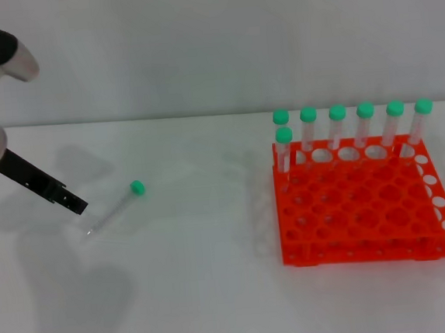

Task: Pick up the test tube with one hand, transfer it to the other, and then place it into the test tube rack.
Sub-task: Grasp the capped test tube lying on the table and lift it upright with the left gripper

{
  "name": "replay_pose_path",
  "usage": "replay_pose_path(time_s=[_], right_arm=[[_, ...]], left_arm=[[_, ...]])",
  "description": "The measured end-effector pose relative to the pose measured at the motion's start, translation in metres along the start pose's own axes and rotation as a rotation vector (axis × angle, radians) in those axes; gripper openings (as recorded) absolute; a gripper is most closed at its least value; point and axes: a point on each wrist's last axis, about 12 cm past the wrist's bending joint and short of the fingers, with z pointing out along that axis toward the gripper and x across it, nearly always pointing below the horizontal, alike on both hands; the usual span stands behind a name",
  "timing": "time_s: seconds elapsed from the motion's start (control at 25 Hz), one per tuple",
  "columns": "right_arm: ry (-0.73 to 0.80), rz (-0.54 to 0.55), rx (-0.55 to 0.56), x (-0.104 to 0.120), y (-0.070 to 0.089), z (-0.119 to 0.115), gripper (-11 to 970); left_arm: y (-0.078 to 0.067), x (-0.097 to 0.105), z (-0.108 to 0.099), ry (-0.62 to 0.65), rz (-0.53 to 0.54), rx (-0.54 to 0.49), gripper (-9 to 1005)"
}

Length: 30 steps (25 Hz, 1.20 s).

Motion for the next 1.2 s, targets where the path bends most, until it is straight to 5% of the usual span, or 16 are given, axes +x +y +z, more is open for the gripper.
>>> replay_pose_path(time_s=[0.76,1.2], right_arm=[[-0.002,0.013,0.044,-0.003,-0.009,0.005,839],[-0.002,0.023,0.056,-0.004,-0.008,0.005,837]], left_arm=[[-0.023,0.004,0.035,0.009,0.057,0.015,870],[-0.026,0.007,0.043,0.012,0.057,-0.004,754]])
